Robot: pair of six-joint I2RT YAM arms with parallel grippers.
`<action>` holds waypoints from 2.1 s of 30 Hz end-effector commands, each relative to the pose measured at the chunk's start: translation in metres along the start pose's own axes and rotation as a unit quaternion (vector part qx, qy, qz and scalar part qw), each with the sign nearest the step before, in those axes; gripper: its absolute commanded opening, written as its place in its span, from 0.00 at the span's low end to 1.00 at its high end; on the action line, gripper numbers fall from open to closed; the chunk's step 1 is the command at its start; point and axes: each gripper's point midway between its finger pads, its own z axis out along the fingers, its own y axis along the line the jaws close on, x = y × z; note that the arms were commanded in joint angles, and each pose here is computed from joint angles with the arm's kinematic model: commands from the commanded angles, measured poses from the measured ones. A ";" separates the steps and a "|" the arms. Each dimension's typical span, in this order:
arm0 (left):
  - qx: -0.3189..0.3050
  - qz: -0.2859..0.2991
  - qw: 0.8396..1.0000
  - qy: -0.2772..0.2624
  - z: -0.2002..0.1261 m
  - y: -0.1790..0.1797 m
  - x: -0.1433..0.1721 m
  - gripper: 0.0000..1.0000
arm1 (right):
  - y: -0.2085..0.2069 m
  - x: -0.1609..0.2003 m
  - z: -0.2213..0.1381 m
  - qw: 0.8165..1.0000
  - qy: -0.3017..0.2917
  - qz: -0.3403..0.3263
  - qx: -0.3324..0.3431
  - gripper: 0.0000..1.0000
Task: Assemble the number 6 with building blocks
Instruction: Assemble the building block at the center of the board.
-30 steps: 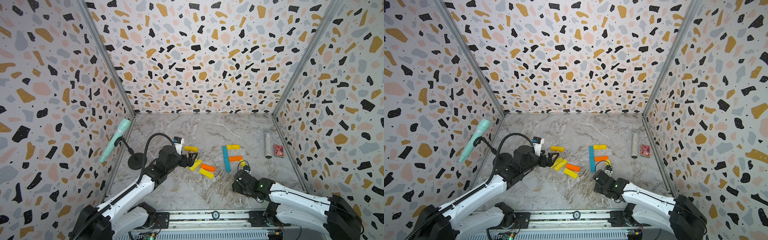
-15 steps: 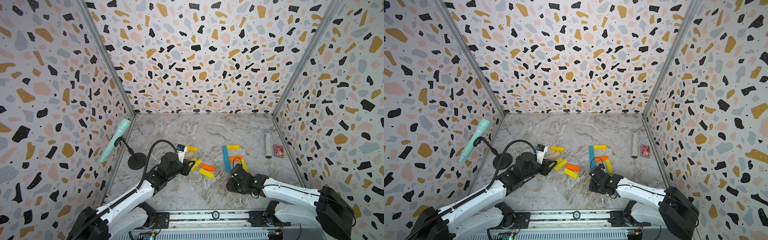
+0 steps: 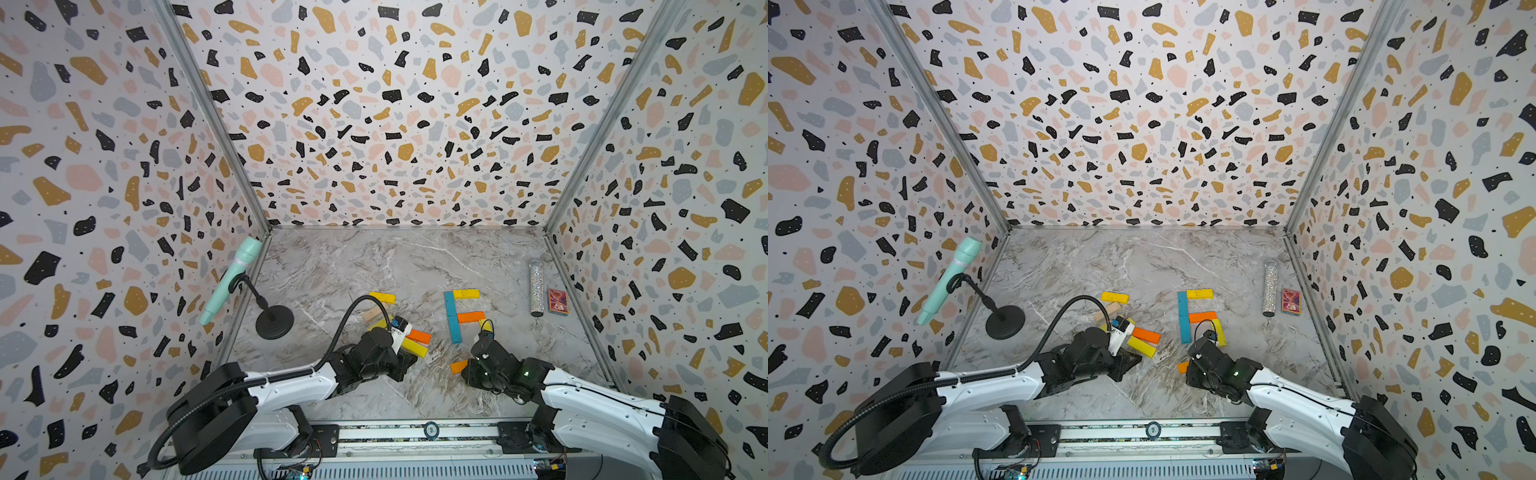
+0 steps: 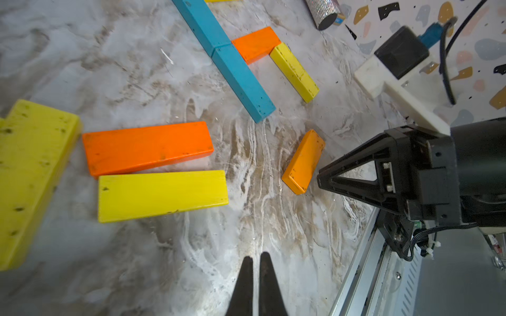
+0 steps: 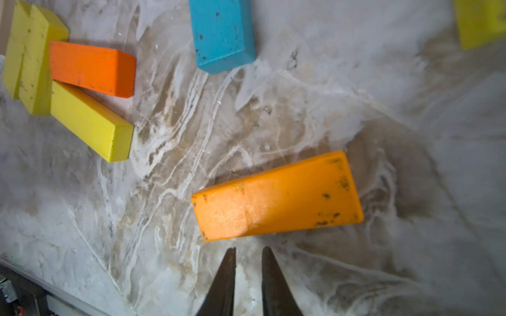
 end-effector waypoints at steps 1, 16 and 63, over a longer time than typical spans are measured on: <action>0.017 0.001 0.999 -0.039 0.010 -0.023 -0.026 0.00 | 0.000 -0.001 0.005 1.000 0.004 -0.016 0.003 0.19; 0.021 0.014 1.000 0.016 0.068 -0.042 -0.005 0.00 | -0.018 -0.011 0.014 1.000 -0.005 -0.009 0.012 0.20; -0.017 0.008 0.999 0.035 0.130 -0.019 -0.012 0.00 | -0.045 -0.026 0.015 1.000 -0.013 -0.002 0.014 0.20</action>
